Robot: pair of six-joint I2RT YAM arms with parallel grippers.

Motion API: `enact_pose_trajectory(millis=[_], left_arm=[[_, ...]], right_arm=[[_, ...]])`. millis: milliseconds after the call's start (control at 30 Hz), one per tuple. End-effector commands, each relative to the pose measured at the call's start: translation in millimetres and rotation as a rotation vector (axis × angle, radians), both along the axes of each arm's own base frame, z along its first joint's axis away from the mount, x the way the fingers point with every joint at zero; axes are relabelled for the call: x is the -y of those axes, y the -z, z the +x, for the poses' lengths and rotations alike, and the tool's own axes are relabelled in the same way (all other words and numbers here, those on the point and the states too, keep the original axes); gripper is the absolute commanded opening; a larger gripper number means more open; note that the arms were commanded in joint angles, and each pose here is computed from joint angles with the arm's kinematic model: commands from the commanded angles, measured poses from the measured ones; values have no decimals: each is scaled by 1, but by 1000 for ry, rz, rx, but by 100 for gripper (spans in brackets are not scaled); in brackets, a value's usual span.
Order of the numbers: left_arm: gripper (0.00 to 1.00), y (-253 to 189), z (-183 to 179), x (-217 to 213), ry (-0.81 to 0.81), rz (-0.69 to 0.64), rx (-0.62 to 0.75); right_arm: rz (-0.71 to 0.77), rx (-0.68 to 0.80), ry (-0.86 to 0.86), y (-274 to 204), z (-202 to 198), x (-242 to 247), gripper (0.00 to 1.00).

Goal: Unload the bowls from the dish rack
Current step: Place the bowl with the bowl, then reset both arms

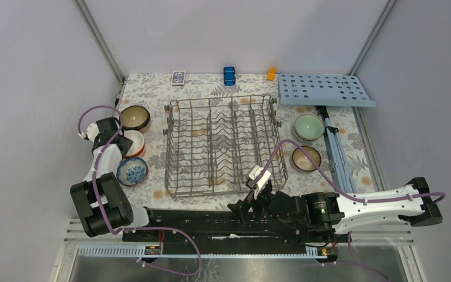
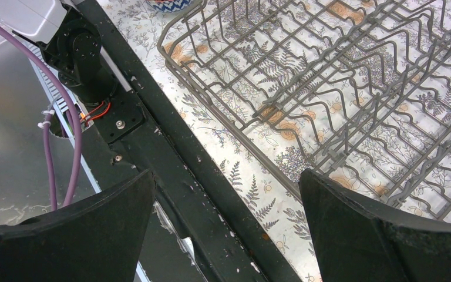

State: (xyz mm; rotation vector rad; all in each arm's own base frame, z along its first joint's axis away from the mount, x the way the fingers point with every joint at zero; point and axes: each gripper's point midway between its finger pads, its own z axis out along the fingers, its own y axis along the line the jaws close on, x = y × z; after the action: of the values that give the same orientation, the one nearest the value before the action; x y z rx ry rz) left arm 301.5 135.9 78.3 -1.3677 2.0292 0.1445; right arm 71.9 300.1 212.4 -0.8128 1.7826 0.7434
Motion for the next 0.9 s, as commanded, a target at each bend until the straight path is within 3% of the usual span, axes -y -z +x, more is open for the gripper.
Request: enact_pose_trajectory(millis=[0, 233, 600, 667, 867], left_arm=[[56, -15, -1, -7, -18, 37, 12], [83, -40, -2, -7, -14, 60, 59], [94, -100, 11, 10, 54, 70, 186], [98, -123, 18, 25, 115, 97, 237], [99, -180, 31, 109, 353, 206, 344]], right_arm=[[42, 8, 27, -10, 4, -3, 100], [39, 14, 24, -11, 4, -4, 100], [45, 14, 37, -14, 6, -5, 100], [44, 26, 53, -17, 9, -4, 100], [59, 67, 154, -41, 30, -2, 100]])
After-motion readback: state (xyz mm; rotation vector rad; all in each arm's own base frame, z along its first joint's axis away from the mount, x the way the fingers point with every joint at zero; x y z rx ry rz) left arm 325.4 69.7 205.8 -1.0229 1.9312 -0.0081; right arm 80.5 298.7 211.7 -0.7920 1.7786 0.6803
